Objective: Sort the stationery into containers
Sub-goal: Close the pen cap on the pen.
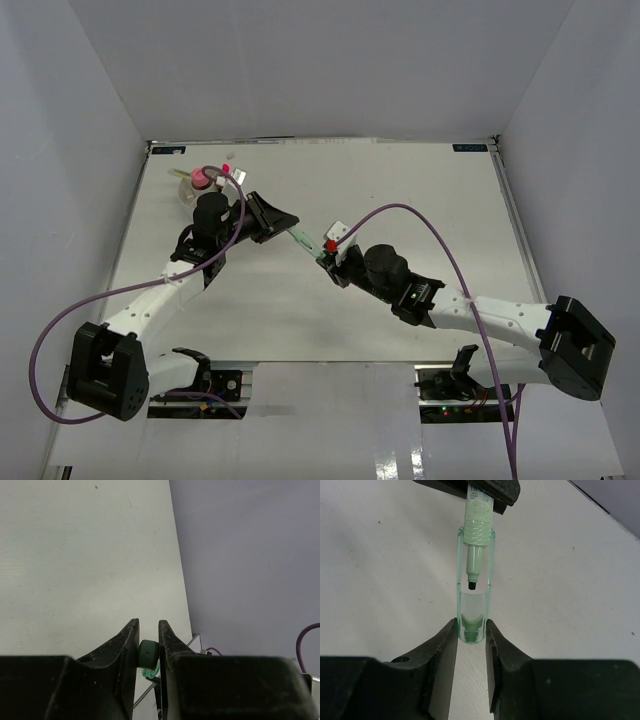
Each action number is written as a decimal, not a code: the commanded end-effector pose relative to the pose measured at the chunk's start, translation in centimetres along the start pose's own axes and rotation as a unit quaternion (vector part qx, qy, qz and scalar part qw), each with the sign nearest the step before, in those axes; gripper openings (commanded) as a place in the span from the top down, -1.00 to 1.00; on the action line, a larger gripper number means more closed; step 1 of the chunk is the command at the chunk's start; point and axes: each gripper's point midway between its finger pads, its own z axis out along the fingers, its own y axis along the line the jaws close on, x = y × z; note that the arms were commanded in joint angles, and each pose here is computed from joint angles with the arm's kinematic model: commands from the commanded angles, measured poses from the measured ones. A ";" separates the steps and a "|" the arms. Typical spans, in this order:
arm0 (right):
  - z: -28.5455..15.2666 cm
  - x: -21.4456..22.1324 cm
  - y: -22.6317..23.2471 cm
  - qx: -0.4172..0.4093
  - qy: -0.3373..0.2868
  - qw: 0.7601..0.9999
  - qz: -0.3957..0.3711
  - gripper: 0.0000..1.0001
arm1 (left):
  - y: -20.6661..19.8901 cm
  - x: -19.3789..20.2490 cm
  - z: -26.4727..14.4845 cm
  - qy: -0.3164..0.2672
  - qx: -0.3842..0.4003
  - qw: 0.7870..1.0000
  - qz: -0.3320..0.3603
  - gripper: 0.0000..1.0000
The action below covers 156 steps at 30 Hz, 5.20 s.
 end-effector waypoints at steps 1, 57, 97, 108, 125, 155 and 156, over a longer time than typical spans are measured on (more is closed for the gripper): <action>0.4 -2.6 -0.5 0.011 -0.034 0.999 0.000 0.46 | -1.3 -0.5 -0.5 -0.023 0.020 1.000 0.006 0.56; -0.3 -3.4 -1.0 0.021 -0.054 0.998 -0.007 0.48 | -5.8 -0.1 -1.0 -0.011 -0.010 0.987 0.159 -0.02; -3.2 -4.9 -0.7 -0.001 -0.115 0.991 -0.067 0.51 | -5.4 3.6 -1.8 0.198 -0.010 0.956 0.216 0.17; -3.0 -4.3 -0.8 0.000 -0.107 0.992 -0.069 0.52 | -6.4 3.1 -2.2 0.189 0.004 0.954 0.232 0.07; -3.2 -3.8 -1.3 0.010 -0.104 0.992 -0.069 0.53 | -7.0 3.6 -2.6 0.207 0.040 0.948 0.239 0.15; -3.0 -5.7 -1.9 0.017 -0.127 0.989 -0.071 0.54 | -5.4 4.3 -1.7 0.224 0.033 0.944 0.241 0.43; -3.0 -5.8 -1.8 0.015 -0.129 0.989 -0.071 0.54 | -5.4 4.3 -1.8 0.225 0.033 0.944 0.240 0.43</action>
